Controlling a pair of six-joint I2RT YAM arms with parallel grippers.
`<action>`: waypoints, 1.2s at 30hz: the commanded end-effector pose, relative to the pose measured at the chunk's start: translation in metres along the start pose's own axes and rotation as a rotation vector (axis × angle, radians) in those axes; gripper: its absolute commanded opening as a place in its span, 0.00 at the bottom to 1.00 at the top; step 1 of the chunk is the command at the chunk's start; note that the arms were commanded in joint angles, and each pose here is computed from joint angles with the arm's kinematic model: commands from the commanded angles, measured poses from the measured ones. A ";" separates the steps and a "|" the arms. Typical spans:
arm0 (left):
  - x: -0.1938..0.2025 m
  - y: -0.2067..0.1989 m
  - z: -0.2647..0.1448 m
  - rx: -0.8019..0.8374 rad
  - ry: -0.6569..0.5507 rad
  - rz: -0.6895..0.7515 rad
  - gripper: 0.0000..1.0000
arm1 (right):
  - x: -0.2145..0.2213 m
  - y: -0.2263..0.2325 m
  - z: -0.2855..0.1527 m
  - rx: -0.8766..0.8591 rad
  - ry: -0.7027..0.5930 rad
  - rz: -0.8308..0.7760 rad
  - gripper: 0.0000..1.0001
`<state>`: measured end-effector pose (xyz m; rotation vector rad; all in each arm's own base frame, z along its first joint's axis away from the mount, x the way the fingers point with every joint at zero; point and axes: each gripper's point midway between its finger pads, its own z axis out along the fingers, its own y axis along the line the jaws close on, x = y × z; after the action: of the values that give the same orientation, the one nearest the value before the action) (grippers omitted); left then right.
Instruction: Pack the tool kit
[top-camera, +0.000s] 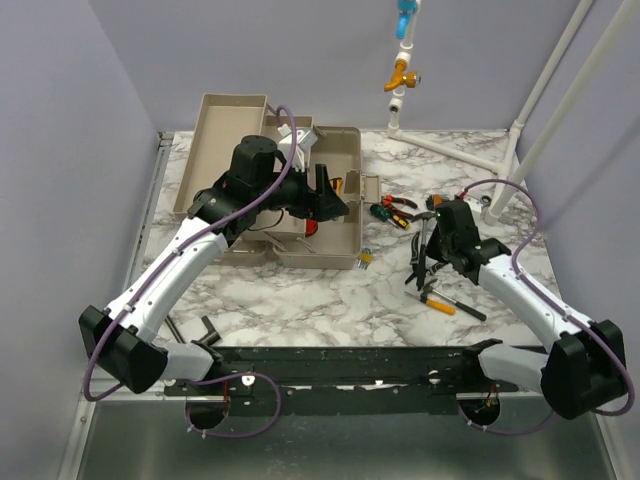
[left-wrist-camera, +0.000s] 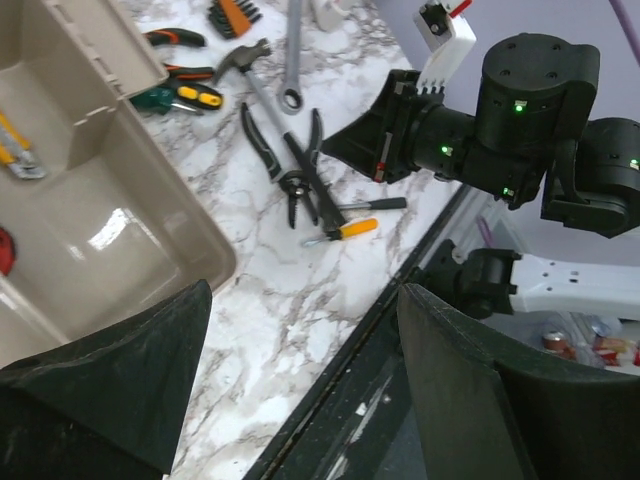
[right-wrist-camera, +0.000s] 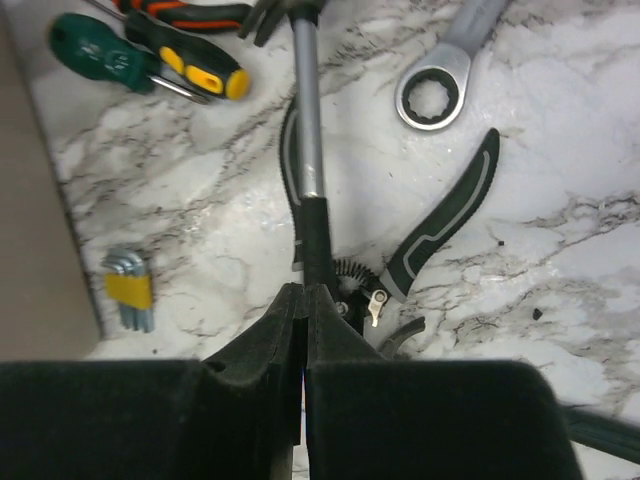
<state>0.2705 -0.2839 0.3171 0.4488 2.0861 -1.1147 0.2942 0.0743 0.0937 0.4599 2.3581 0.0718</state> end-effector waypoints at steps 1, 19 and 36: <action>0.006 -0.026 0.017 0.153 0.030 -0.041 0.76 | -0.023 0.021 -0.025 -0.132 -0.058 -0.001 0.01; 0.032 -0.032 0.051 0.144 0.062 -0.099 0.79 | 0.043 0.012 0.022 -0.052 0.199 -0.041 0.53; 0.038 -0.022 0.028 0.049 0.072 -0.040 0.80 | 0.079 0.010 0.038 -0.049 0.307 -0.005 0.46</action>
<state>0.2448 -0.3277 0.2922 0.4668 2.1386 -1.2453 0.2756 0.0979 0.0280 0.4323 2.6115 0.1356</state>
